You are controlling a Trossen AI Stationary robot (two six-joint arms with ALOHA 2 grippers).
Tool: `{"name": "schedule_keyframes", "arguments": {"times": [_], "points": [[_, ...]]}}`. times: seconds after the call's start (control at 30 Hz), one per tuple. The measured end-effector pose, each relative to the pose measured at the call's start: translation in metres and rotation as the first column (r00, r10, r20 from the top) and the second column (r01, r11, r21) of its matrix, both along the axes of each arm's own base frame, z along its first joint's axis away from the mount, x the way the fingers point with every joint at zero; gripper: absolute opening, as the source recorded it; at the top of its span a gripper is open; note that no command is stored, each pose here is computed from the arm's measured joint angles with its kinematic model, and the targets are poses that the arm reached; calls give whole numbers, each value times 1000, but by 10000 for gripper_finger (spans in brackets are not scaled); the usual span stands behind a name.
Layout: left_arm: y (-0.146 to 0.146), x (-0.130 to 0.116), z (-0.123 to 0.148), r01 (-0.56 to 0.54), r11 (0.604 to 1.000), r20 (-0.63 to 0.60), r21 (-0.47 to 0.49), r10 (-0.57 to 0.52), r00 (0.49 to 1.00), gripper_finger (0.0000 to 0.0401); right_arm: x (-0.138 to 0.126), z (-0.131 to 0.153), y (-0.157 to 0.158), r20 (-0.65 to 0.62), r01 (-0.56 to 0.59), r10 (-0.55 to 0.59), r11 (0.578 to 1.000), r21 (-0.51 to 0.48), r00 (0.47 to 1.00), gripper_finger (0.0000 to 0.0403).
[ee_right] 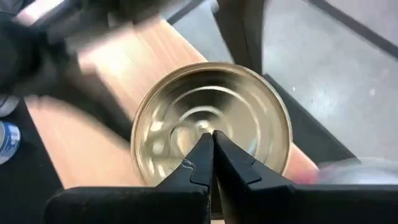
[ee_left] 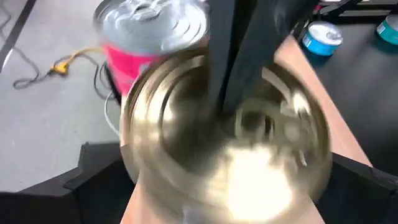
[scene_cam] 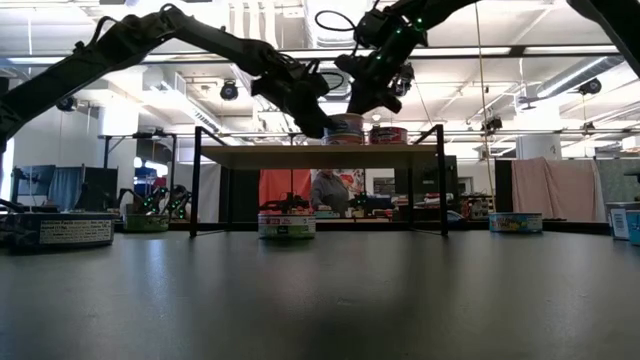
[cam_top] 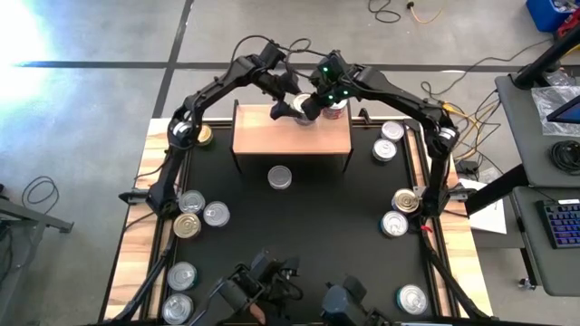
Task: Stack canned seafood by type on shelf
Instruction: Stack the blue-pink tuna can on top of the other blue-pink tuna can on the shelf
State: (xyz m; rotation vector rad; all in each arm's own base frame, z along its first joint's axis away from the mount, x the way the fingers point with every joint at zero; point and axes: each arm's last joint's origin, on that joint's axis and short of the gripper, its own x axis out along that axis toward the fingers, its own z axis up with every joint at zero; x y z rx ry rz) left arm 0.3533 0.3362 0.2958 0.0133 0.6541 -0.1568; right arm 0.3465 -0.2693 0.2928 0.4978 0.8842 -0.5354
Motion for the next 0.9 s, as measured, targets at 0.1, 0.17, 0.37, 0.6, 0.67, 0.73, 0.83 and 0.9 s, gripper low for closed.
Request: {"name": "schedule_keyframes", "arguments": {"times": [0.1, 0.17, 0.37, 0.6, 0.67, 0.73, 0.83, 0.9], "points": [[3, -4, 1, -10, 1000, -7, 10, 10, 1000, 398, -2, -4, 2, -26, -4, 5, 1000, 31, 1000, 9], [4, -7, 0, -7, 1000, -20, 14, 8, 1000, 399, -2, -3, 2, -23, -6, 7, 1000, 30, 1000, 9], [15, -19, 1, -55, 998, -41, 43, 57, 998, 399, -2, -3, 2, -22, -7, 8, 1000, 31, 1000, 9], [17, -25, 9, -97, 995, -41, 18, 97, 994, 399, -1, -2, 2, -10, -3, 4, 1000, 30, 1000, 9], [17, -24, 6, -101, 995, -40, 20, 102, 994, 399, 0, 1, 2, 9, -4, 4, 1000, 16, 1000, 9], [19, -23, 3, -119, 992, -47, 38, 120, 992, 399, -1, 8, 2, 43, -1, 1, 1000, -6, 999, 9], [21, -23, -1, -145, 988, -58, 49, 148, 987, 399, -4, 25, 5, 106, 1, 4, 999, -54, 994, 9], [23, -23, -2, -157, 986, -54, 48, 160, 986, 399, -7, 37, 7, 141, 2, 11, 996, -93, 990, 9]]}}
